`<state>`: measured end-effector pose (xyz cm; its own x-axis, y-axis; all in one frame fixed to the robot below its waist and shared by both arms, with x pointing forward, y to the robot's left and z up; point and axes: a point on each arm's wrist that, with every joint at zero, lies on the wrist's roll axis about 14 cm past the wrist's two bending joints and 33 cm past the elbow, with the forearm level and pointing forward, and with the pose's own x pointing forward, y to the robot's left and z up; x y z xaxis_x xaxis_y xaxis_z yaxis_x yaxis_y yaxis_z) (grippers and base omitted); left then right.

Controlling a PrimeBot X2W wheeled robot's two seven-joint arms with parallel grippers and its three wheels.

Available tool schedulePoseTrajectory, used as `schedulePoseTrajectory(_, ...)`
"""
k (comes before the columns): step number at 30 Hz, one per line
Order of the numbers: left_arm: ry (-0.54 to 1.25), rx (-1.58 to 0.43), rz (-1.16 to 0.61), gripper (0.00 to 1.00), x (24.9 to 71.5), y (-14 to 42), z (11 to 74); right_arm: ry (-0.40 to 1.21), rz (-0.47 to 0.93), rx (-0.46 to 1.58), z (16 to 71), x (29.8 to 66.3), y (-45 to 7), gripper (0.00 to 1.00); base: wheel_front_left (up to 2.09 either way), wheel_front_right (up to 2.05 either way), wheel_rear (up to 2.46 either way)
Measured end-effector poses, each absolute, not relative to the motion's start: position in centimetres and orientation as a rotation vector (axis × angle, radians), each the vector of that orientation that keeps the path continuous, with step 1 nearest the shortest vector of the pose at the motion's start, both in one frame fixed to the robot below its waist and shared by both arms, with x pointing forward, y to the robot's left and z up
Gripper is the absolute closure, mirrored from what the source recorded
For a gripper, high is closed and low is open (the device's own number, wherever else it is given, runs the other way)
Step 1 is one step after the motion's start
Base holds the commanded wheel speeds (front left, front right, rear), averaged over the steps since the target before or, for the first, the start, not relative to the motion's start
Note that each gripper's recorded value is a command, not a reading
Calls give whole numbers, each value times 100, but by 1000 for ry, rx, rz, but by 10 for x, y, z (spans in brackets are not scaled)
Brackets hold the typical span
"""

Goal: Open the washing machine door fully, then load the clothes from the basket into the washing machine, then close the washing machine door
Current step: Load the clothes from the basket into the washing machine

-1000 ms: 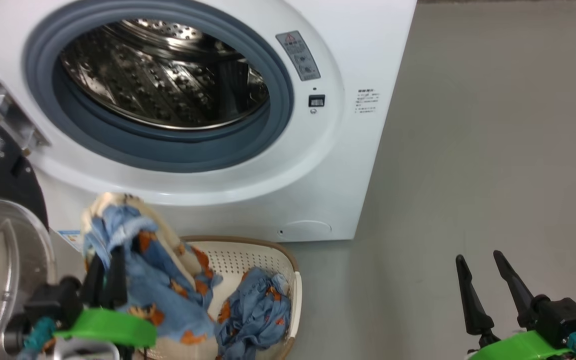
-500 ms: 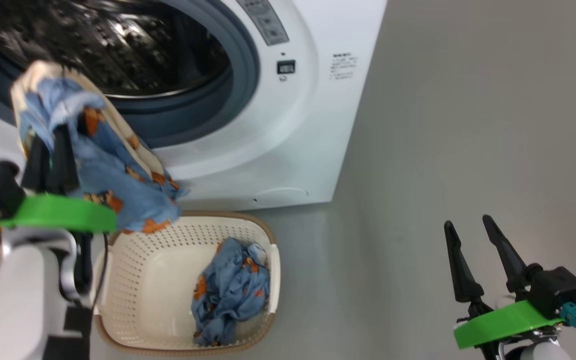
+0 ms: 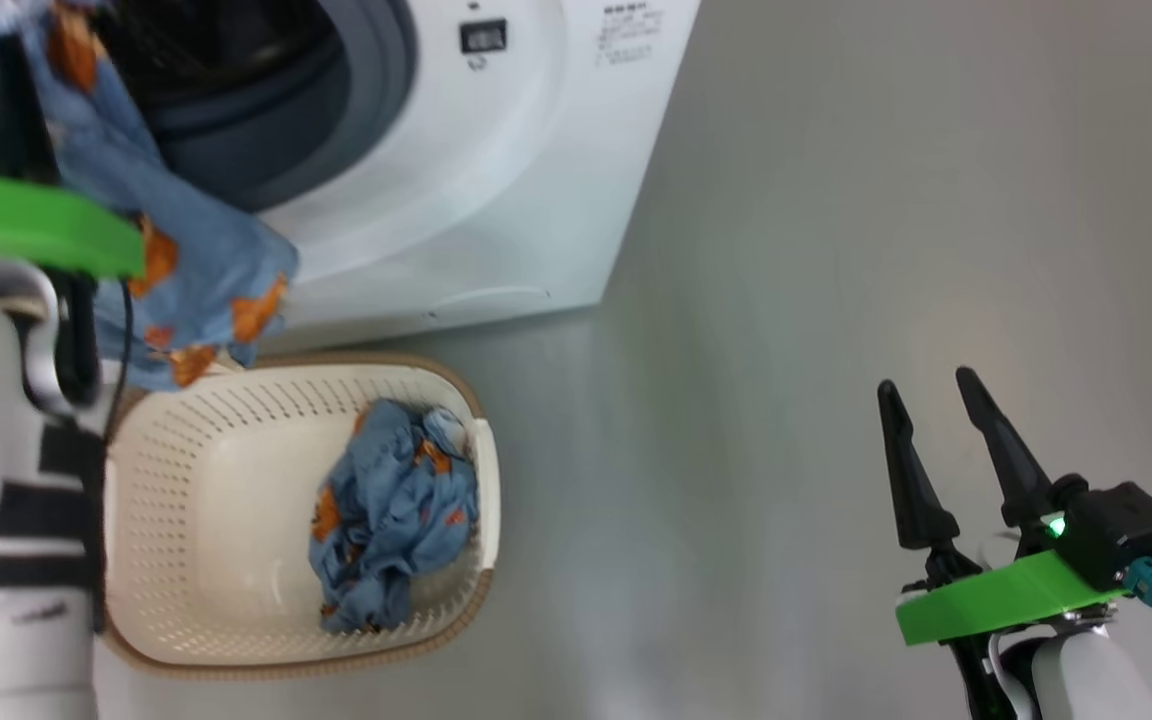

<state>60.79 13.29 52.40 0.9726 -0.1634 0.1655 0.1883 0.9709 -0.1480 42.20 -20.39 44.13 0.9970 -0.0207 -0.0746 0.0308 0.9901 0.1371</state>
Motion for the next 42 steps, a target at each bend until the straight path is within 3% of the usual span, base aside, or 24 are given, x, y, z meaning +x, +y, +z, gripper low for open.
schedulePoseTrajectory(12,25,-185,-204,100,683,114,456,184,-26,169,391,438,-201,0,0,0,0)
schedulePoseTrajectory(22,150,-185,-228,100,717,99,404,287,-21,181,349,437,-196,0,0,0,0)
schedulePoseTrajectory(33,-127,-105,-289,100,747,85,458,342,-15,189,327,436,-192,0,0,0,0)
schedulePoseTrajectory(42,-244,-120,-318,100,737,79,487,338,-8,189,328,438,-190,0,0,0,0)
